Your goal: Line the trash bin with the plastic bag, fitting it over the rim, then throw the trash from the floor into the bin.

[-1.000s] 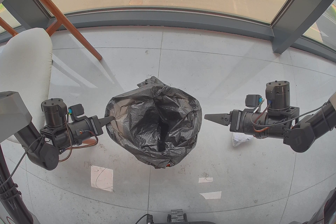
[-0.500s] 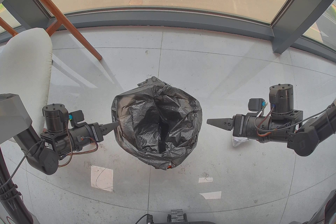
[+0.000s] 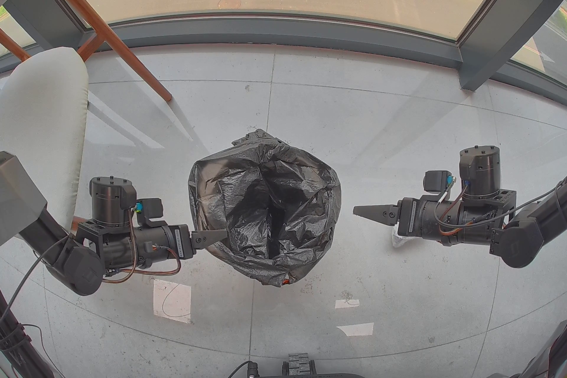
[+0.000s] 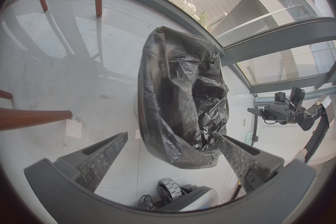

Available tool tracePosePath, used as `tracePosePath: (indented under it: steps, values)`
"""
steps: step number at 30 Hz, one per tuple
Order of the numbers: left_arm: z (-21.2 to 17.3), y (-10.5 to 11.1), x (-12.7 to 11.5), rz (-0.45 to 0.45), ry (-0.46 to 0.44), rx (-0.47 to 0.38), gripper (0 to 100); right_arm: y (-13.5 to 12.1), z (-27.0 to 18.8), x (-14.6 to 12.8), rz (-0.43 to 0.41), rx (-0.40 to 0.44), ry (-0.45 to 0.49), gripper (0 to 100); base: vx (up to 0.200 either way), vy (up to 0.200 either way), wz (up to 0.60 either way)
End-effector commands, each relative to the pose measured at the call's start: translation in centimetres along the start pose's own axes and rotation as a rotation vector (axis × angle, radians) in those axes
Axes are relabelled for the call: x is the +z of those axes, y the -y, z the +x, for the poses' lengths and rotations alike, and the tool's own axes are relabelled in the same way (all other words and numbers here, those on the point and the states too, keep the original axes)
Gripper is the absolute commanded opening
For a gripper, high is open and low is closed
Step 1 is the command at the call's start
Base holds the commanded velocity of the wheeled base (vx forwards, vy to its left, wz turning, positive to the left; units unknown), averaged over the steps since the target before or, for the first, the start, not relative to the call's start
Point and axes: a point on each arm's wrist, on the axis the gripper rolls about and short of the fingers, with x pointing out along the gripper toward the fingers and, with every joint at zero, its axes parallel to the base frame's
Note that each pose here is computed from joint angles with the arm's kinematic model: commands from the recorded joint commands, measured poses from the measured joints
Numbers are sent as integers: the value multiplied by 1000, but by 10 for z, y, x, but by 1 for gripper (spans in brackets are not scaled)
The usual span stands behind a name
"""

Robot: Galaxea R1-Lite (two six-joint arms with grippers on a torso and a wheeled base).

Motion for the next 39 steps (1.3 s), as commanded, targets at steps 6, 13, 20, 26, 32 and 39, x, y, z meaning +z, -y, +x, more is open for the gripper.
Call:
tracePosePath:
  steps: [6, 13, 20, 26, 32, 39]
  values:
    - [23, 4, 14, 15, 13, 12, 0, -1, -1, 1, -3, 4, 5, 100, 0, 0, 0]
    - [20, 0, 2, 6, -26, 30, 0, -1, -2, 0, 0, 3, 3, 100, 0, 0, 0]
    - [-7, -7, -7, -16, -20, 107, 0, 0, -2, 0, 2, -2, 3, 100, 0, 0, 0]
    - [-16, -27, -11, -18, -21, 168, 0, 0, -2, 0, 1, 1, 2, 100, 0, 0, 0]
    - [-14, -29, -9, -11, -18, 174, 0, -2, -1, -1, -3, 4, -3, 100, 0, 0, 0]
    - [-11, -34, -14, 42, -43, 182, 100, -2, -1, -1, -1, -1, 0, 100, 0, 0, 0]
